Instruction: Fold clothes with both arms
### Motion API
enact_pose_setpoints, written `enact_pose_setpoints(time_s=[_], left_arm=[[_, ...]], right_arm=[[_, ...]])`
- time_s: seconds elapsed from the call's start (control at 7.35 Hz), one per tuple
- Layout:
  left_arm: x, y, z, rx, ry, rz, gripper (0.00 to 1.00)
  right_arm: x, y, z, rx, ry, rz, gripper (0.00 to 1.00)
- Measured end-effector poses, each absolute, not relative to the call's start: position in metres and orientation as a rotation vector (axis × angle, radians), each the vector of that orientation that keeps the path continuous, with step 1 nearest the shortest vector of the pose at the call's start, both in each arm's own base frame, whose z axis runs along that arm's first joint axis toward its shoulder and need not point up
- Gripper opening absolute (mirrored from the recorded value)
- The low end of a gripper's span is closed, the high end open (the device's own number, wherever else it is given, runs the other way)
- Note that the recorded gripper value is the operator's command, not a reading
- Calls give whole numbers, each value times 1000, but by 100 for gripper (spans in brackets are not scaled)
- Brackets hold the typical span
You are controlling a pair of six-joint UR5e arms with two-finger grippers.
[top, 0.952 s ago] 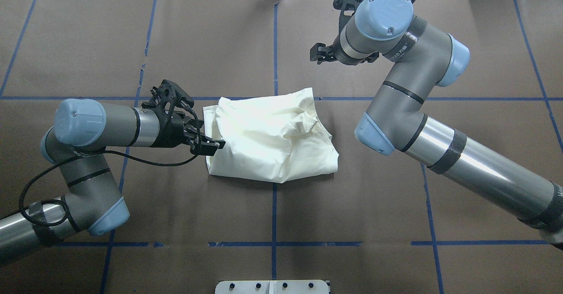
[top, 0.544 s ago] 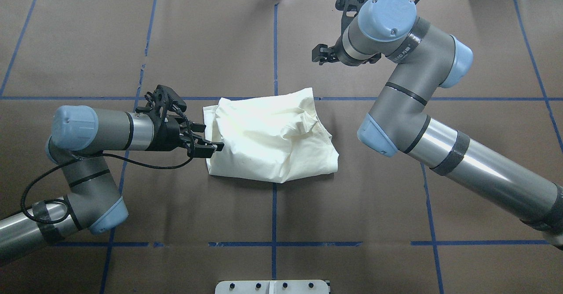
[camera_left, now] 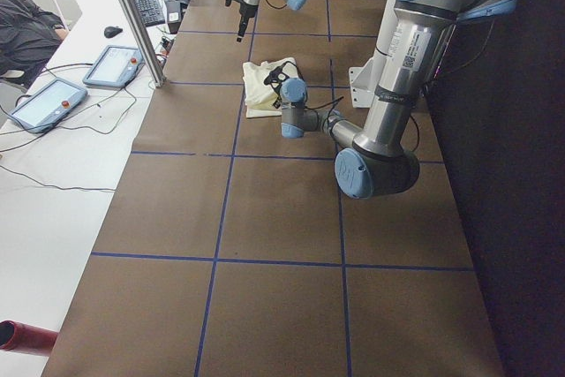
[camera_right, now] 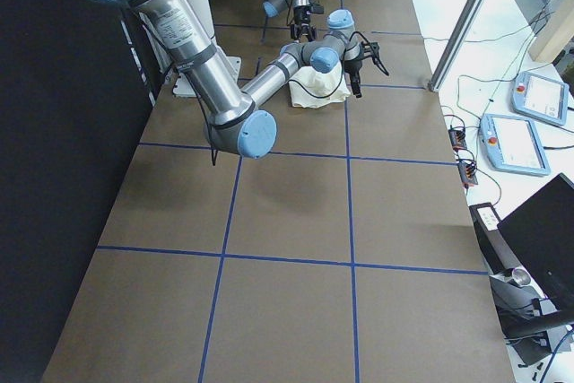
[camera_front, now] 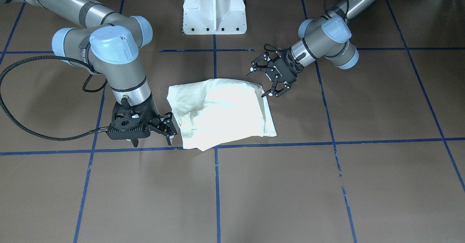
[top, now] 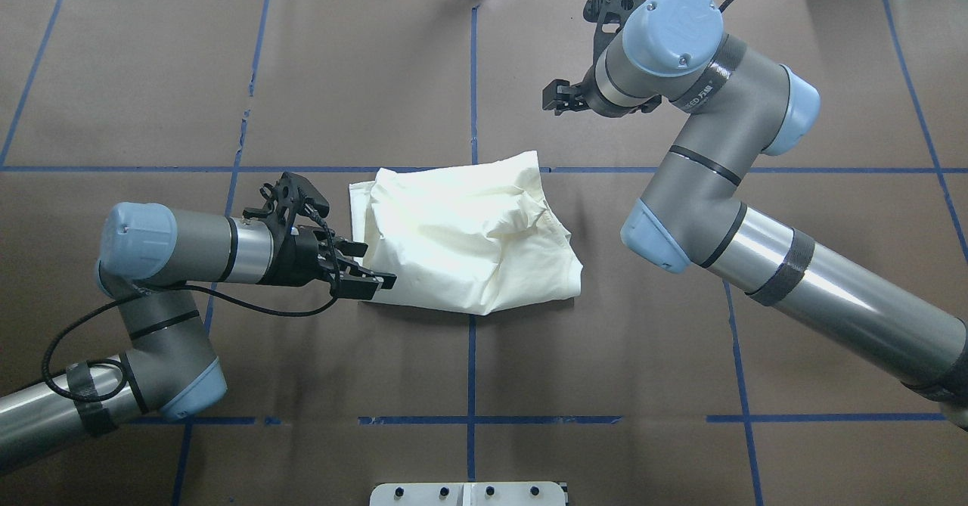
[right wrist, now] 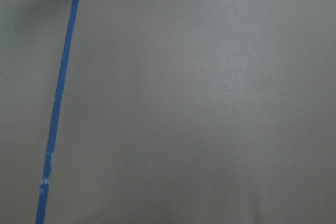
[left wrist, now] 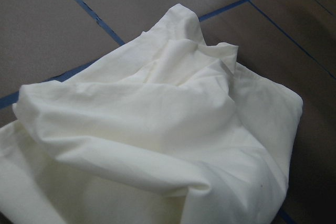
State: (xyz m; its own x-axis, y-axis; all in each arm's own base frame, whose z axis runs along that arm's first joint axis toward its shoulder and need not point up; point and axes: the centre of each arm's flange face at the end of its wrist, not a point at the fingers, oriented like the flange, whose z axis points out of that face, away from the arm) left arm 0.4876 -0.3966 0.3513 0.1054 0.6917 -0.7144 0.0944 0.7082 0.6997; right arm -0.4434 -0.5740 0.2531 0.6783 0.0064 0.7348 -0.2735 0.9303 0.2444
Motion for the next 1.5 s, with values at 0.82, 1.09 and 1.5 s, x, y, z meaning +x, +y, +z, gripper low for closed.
enact_pose_setpoints(time_s=[0.82, 1.09, 1.5], left_arm=[[506, -370, 350, 687, 1461, 537, 95], [515, -355, 362, 683, 1493, 561, 95], [519, -341, 383, 697, 1567, 579, 95]], right_arm=[[-439, -570, 256, 356, -814, 162, 100], [-438, -570, 258, 355, -812, 162, 100], [-438, -570, 260, 354, -810, 163, 100]])
